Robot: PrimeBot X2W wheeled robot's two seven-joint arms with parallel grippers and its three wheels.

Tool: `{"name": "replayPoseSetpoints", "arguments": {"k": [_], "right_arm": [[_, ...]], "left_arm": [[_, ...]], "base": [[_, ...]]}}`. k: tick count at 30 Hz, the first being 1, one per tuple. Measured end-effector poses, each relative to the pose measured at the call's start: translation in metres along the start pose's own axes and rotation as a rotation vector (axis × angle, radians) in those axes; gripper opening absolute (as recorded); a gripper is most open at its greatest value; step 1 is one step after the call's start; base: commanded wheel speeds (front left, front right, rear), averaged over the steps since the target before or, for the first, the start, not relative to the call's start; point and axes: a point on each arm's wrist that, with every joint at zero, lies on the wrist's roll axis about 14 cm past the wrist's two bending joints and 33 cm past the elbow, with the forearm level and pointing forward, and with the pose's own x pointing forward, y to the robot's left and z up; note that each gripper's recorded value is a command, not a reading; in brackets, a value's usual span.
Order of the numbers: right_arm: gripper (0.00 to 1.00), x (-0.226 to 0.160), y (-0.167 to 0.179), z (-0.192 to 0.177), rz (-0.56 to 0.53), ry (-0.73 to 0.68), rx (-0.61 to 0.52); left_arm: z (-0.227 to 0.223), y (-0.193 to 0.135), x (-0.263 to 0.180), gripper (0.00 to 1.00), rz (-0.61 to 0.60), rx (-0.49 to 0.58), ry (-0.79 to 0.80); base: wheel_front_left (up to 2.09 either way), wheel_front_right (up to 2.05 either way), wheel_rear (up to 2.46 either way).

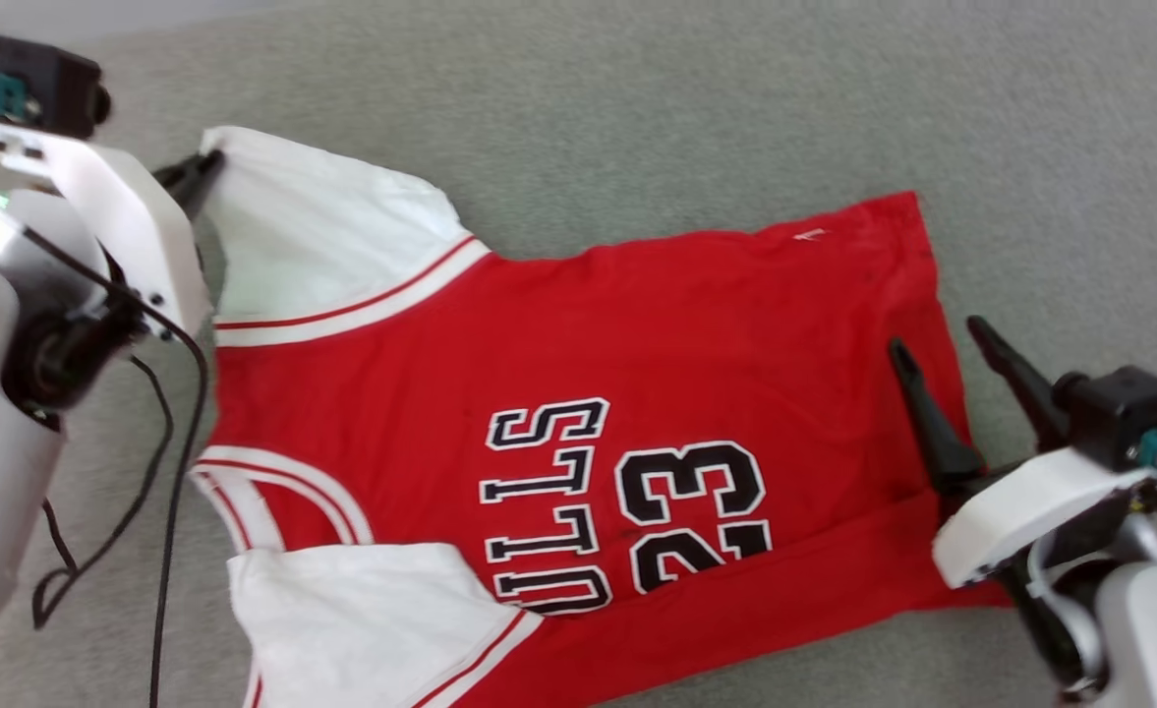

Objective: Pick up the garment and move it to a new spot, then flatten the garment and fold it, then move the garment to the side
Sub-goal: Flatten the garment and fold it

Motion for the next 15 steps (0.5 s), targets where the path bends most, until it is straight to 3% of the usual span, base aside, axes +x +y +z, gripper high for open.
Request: {"name": "replayPoseSetpoints", "arguments": {"k": [6, 15], "right_arm": [[1.00, 0.011, -0.004, -0.008, 0.068, 0.201, -0.068], [1.00, 0.051, -0.028, -0.005, 0.072, 0.409, -0.202]], "left_arm": [[0.002, -0.016, -0.034, 0.00, -0.016, -0.005, -0.064], [-0.004, -0.030, -0.058, 0.00, -0.031, -0.002, -0.117]], "base": [[0.00, 0.00, 0.00], [0.00, 0.00, 0.00]]}}
